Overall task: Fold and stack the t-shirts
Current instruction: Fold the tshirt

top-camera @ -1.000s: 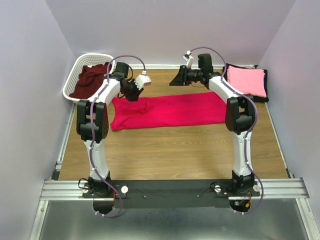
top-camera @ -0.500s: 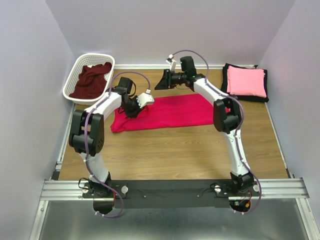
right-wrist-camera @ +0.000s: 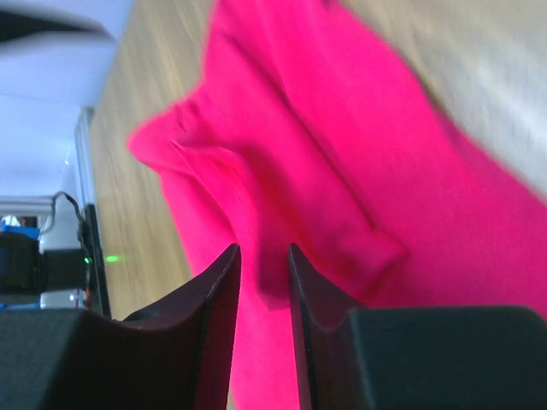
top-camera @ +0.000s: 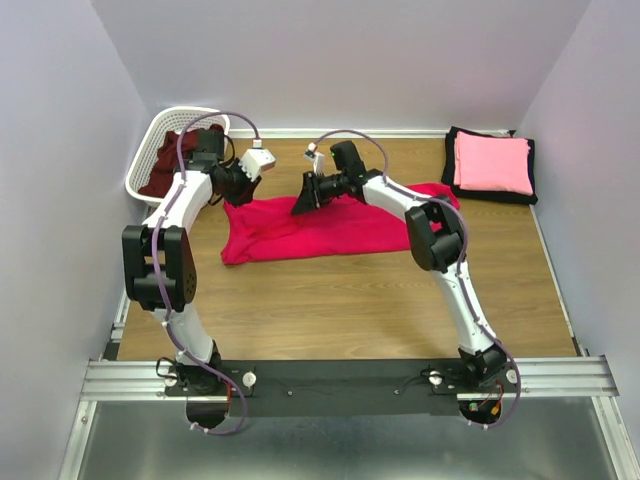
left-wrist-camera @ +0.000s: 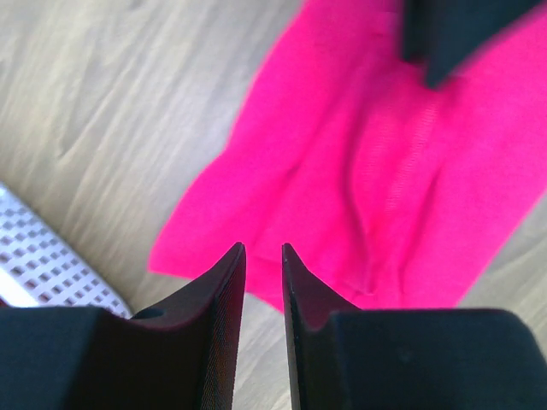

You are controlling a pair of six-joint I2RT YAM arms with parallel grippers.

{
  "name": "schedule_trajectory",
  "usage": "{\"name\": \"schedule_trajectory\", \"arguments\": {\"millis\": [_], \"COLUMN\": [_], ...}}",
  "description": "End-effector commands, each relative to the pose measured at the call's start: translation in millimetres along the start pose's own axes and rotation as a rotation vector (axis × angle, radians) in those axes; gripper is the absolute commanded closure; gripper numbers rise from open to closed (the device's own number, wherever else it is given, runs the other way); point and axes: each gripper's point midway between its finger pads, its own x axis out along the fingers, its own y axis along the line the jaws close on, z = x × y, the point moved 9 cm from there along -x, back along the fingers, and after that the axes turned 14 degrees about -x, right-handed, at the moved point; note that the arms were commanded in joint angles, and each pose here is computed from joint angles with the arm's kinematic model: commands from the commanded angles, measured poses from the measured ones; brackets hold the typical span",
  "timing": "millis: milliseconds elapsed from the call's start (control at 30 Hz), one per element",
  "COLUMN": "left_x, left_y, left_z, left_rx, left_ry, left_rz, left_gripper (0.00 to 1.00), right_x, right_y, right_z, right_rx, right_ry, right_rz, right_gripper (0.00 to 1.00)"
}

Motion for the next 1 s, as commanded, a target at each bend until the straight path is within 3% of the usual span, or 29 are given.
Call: {"name": "schedule_trajectory", "arguments": {"millis": [0,333,533,633,700,767,967], "left_x": [2.0,18.3,23.0,25.5,32.2,37.3,50.6], "left_y": [0.7,-3.1,-21.2,-42.3,-54.6,-54.9,-53.2], "left_z": [6.2,-13.7,-32.1,-43.1,-55.7,-62.4,-61.4], "left_rx": [-0.067,-0.098,-0.130,-0.120,-0.142,-0.162,-0.230], "left_ry": [-0.032,0.031,0.085,0.145,0.194,0.221,0.248], "left_rz": [-0.042,-0.072,-0.090,-0.071,-0.060,-0.018,0.007], "left_gripper": [0.68,0.69,0.73,0.73,0.75,0.76,0.75], "right_x": [-2.4,-34.9,-55.5,-98.2,-123.5,-155.9,-217.1], "right_y": [2.0,36.9,45.2,25.6,15.1,-5.7,-32.9], "right_z": [-29.1,-36.0,1.3,17.2,10.4,8.2,-45.4], "right_rx": [0.026,-0.052,-0.092,-0.102,-0.058,-0.123,-0.090], "right_ry": [0.062,0.096,0.048,0.032,0.104,0.173,0.499], "right_rz": [0.030,0.029,0.009,-0.090,-0.203,-0.352,-0.552], "right_gripper": [0.66,0.67,0.54,0.51,0.50,0.47,0.41]}}
